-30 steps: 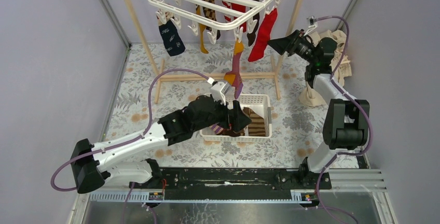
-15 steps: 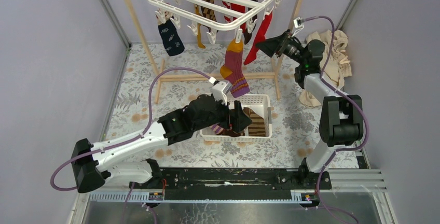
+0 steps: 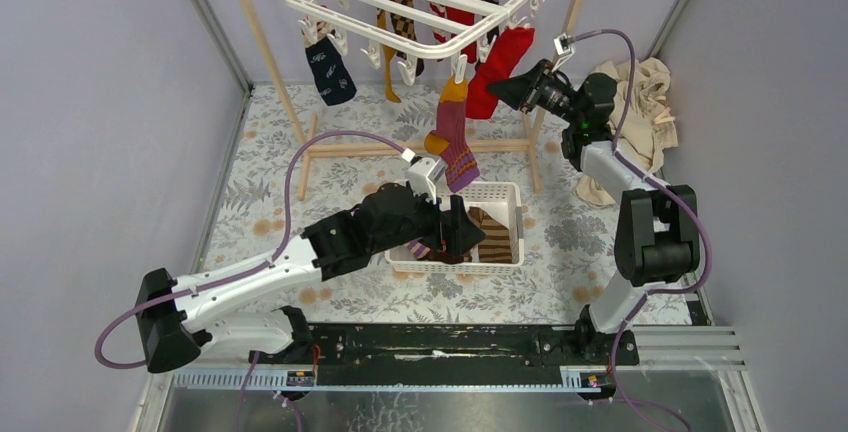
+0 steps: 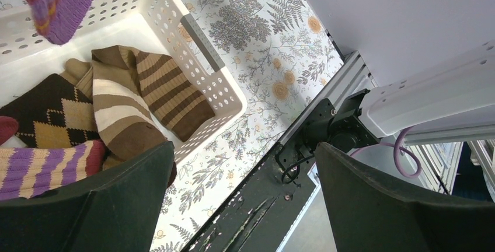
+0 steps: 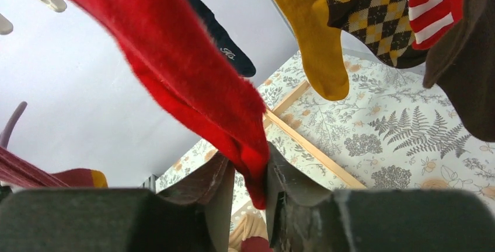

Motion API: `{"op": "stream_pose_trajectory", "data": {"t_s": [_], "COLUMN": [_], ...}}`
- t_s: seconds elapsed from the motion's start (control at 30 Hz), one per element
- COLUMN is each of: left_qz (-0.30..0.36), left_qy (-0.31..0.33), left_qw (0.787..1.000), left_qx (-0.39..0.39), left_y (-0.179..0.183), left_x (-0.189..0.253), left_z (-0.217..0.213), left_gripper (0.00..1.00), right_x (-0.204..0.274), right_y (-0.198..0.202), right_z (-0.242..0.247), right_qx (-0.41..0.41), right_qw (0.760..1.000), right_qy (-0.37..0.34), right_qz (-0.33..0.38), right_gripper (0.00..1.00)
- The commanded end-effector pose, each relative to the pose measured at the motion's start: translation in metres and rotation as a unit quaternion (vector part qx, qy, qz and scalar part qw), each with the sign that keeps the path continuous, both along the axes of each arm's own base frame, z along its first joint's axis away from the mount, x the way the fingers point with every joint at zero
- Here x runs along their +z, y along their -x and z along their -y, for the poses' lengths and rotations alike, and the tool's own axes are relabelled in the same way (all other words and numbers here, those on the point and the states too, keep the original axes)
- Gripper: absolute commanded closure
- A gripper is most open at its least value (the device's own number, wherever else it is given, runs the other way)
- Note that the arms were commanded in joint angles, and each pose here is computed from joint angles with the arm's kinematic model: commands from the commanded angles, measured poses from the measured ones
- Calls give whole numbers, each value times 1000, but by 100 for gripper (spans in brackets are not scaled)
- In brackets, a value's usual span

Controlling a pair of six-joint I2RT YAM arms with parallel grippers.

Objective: Remove the socks clipped to the hanger
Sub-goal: Remove the sock from the hanger.

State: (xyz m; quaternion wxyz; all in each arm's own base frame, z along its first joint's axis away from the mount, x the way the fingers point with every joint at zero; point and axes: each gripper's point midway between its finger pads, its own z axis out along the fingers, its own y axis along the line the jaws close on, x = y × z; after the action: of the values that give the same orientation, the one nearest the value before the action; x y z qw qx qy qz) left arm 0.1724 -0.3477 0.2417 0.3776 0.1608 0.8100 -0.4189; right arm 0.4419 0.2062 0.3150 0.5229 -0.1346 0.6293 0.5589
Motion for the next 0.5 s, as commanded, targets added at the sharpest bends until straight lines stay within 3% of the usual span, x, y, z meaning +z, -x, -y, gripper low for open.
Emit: {"op": "stream_pose_trajectory", "data": {"t_s": [0.0,0.2,0.47], "left_qz": [22,27,30], "left_qy": [19,25,29], "left_qw": [1000,999,999], "left_qx": [-8,-6,-3], "left_y": [5,8,15], "left_x": [20,25,30], "left_z": [0,-2,-5], "left_gripper": [2,1,2], "right_x": [44,54,67], "right_y": [17,31,71], "right_z": [1,17,32], "right_qx": [-24,-83,-134], "right_qw": [998,993,985], "right_qy": [11,46,80], "right_qz": [65,71,81], "right_gripper": [74,97,100]}}
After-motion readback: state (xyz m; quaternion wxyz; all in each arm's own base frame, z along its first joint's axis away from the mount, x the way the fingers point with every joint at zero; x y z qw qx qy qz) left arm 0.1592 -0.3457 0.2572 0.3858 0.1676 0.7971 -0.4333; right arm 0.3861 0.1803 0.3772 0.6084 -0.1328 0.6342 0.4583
